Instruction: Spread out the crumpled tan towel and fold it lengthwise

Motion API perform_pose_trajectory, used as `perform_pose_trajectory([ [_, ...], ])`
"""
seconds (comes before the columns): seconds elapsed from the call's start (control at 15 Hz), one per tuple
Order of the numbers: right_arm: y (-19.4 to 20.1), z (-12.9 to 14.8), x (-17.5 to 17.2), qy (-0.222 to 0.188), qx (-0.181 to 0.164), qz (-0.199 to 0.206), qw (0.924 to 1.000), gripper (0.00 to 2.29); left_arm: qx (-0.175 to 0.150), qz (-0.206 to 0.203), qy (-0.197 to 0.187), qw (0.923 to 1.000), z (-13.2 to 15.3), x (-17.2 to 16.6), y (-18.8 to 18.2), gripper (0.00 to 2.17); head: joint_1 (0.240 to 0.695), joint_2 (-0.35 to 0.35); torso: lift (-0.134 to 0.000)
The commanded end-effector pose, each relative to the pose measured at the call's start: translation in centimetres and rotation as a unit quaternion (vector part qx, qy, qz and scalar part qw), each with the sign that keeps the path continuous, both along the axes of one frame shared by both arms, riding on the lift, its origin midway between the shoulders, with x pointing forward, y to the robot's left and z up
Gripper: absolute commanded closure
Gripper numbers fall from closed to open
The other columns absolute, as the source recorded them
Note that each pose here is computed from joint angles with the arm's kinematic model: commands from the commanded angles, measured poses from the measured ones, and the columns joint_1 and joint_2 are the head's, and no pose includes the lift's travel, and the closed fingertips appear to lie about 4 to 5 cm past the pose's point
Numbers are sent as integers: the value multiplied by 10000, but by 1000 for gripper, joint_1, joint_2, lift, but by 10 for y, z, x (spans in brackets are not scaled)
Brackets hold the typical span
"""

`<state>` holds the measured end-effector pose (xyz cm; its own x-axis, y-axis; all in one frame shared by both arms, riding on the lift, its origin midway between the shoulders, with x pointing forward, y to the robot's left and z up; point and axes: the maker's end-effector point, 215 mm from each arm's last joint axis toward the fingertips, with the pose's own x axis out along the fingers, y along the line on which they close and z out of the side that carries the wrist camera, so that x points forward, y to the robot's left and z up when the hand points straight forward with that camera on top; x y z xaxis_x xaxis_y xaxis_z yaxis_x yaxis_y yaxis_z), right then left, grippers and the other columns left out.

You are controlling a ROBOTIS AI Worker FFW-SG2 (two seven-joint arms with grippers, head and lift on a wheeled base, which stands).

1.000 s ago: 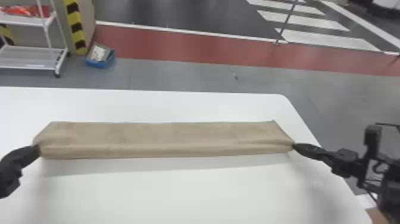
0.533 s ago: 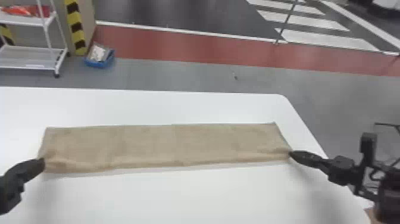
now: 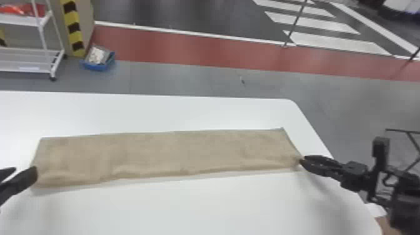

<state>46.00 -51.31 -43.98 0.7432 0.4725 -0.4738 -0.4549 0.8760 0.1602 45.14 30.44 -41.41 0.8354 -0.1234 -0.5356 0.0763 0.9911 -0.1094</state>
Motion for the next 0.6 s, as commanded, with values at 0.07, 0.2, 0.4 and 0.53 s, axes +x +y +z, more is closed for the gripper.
perform_pose_trajectory([
  [0.07, -2, 11, 6, 8, 27, -33, 10000, 70, 150, 122, -147, 9997, 13, 16, 23, 137, 695, -246, -124],
  [0.2, -5, 26, 22, 78, 221, -169, 9996, 70, 158, 183, -236, 9994, 16, 34, 32, 137, 695, -230, -124],
  [0.4, 13, 55, 60, 156, 305, -56, 9994, 103, 35, 68, -117, 9999, 20, 66, 32, 134, 695, -205, -124],
  [0.53, 31, 66, 80, 130, 270, 114, 9995, 164, -131, -50, 219, 9997, 14, 75, 26, 134, 695, -189, -124],
])
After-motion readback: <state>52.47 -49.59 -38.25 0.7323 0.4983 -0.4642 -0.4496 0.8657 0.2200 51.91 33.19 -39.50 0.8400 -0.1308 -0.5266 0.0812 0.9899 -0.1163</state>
